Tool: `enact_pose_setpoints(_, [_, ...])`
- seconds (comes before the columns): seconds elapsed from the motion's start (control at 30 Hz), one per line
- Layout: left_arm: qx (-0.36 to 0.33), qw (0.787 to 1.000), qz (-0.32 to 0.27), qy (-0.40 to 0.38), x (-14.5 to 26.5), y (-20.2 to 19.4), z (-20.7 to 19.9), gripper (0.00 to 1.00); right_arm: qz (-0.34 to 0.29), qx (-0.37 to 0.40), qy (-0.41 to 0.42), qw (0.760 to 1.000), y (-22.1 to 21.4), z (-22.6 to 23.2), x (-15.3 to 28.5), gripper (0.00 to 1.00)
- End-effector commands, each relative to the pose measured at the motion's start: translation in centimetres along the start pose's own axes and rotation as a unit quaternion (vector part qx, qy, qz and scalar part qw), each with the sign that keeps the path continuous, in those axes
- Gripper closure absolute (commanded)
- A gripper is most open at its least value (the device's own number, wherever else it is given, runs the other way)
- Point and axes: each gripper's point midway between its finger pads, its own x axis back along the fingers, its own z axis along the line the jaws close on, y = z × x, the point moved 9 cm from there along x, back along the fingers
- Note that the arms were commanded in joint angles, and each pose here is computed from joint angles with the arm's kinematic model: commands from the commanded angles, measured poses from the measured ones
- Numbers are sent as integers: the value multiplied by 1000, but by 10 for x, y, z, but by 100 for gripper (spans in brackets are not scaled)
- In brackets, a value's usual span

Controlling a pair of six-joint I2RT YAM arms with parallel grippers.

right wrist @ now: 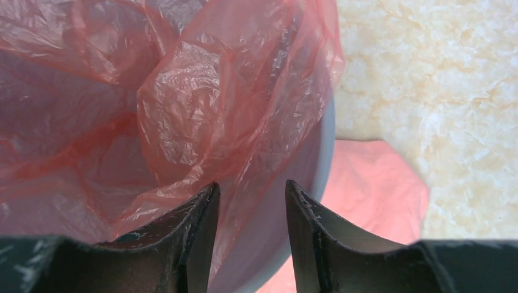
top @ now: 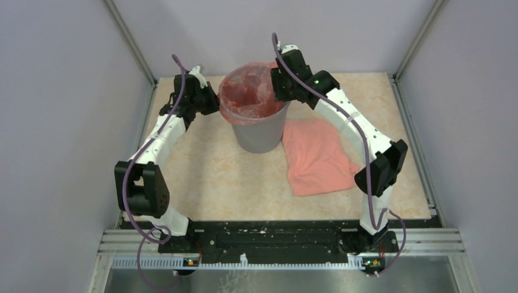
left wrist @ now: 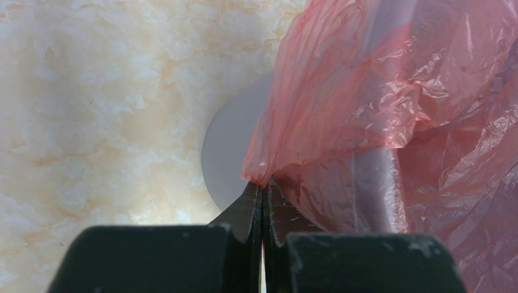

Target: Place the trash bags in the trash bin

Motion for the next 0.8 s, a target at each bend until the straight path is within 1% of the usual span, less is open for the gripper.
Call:
enact_pose_setpoints(0.0, [-19,999,-32,-29,10,10,-13,100,-22,7,-8,1000,11,8,8,55])
enact_pose_setpoints(0.07, [-20,999,-32,-29,9,10,-13,100,-24,9,-9,1000,11,10,8,56])
enact_pose_setpoints(0.13, [-20,999,-32,-28,9,10,-12,100,-26,11,-18,999,12,10,8,59])
enact_pose_setpoints(0.37, [-22,999,-31,-27,9,9,-11,100,-40,13,-40,998,17,3,20,92])
enact_pose_setpoints(0.43, [-22,999,-30,-26,8,8,-11,100,-40,13,-45,998,17,1,23,100])
enact_pose_setpoints(0.77, [-22,999,-27,-37,11,5,-12,100,-68,-4,-63,996,6,-16,47,100])
